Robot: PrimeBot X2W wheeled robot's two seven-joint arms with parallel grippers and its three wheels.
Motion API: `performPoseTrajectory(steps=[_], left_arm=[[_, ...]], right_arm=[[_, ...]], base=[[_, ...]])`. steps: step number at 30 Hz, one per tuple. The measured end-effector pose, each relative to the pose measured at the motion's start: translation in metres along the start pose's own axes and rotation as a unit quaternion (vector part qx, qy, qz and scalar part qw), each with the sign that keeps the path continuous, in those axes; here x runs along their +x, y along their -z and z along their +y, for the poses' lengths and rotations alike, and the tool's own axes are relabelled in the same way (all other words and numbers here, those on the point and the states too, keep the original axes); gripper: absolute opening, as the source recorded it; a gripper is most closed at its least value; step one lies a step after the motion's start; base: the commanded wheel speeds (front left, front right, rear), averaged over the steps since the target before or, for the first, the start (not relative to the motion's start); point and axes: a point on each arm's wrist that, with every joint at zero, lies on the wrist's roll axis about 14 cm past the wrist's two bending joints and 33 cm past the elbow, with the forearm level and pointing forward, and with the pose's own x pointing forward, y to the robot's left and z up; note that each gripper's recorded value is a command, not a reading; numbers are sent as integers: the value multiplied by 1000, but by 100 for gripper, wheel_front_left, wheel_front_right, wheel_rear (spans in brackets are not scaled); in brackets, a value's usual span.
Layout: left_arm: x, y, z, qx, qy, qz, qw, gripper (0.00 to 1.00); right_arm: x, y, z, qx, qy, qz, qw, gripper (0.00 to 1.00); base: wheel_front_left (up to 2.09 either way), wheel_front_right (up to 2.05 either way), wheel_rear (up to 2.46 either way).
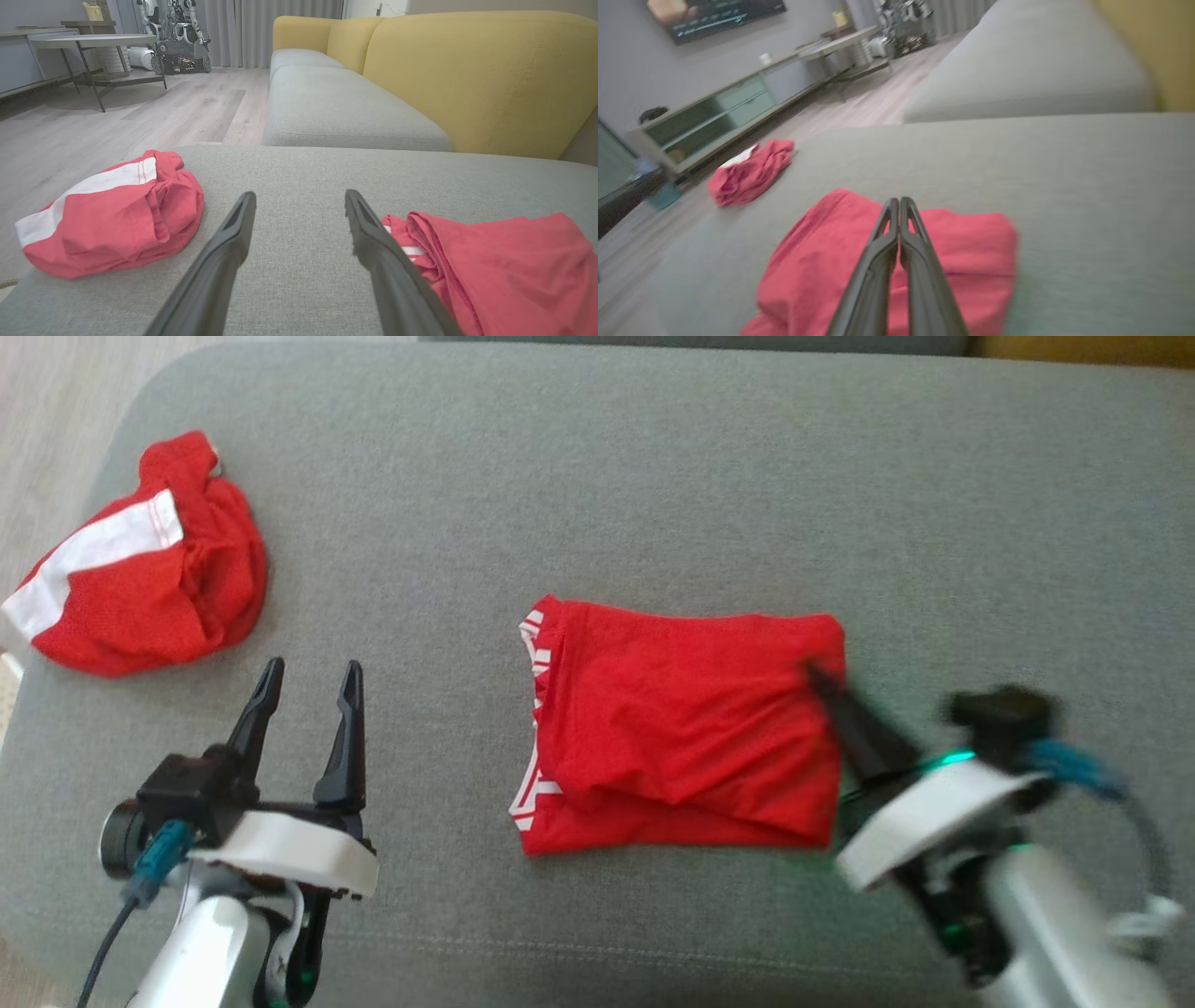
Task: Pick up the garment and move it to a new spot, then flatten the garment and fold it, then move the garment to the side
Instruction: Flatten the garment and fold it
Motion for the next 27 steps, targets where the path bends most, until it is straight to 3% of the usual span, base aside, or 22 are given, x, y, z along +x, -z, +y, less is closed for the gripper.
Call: performPoseTrajectory(steps=[2,3,5,9,13,27], left_arm=[[-2,-2,-1,1,0,-2,1000,100],[-3,-3,-1,2,1,-4,1000,100],[-5,-6,-1,5,1,-9,1000,100],[-7,-17,-4,7,9,-24,1000,100],[-7,-31,-9,6,18,-45,999,100],[-40,-37,-15,11,25,-47,998,100]], right_arm=[[-11,-18,-24,-2,45,-34,998,1],[-17,-27,-35,-3,67,-52,996,24],[-29,-41,-52,-10,108,-80,991,100],[-58,-64,-82,-46,180,-119,975,100],[-76,-84,-93,-83,216,-145,962,100],[-126,-71,-90,-85,257,-140,952,100]], base=[[0,0,0],[0,0,0],[0,0,0],[0,0,0],[0,0,0],[0,0,0]])
